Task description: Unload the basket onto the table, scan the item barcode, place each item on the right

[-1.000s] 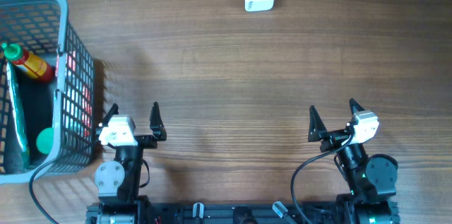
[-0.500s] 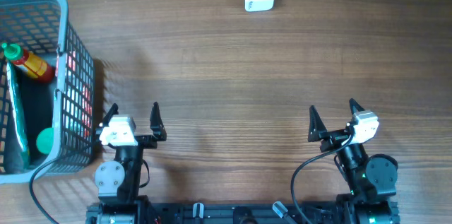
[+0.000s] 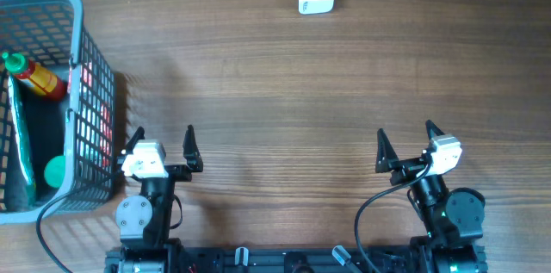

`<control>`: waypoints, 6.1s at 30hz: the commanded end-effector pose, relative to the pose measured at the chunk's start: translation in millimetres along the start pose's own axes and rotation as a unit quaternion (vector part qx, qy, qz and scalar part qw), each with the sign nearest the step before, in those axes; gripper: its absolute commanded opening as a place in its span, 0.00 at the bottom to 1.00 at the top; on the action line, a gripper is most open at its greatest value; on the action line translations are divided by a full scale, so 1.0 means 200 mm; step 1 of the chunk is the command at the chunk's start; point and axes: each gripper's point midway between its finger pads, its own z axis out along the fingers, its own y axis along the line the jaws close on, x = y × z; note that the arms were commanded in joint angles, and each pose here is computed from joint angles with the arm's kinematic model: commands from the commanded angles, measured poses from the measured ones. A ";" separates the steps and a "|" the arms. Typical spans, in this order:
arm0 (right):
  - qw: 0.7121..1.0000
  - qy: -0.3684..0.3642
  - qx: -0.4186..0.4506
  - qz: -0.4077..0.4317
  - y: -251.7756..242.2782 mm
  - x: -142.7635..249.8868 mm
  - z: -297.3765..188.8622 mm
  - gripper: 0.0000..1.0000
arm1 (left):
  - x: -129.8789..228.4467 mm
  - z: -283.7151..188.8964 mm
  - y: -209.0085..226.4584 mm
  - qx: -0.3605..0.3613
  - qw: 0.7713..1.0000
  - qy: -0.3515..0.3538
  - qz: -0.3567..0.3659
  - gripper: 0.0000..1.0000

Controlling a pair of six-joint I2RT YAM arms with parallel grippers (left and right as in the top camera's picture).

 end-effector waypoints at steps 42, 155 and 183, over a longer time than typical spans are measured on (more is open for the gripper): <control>1.000 -0.004 0.006 0.006 -0.01 -0.01 0.00 1.00 | -0.16 -0.02 -0.08 0.046 0.996 -0.062 -0.031 1.00; 1.000 -0.004 0.006 0.007 -0.01 -0.01 0.00 1.00 | -1.11 -0.01 1.29 -0.394 0.864 0.288 -0.123 0.04; 1.000 -0.004 0.006 0.007 -0.01 -0.01 0.00 1.00 | -1.06 0.52 -0.39 0.097 0.906 0.355 -0.210 0.04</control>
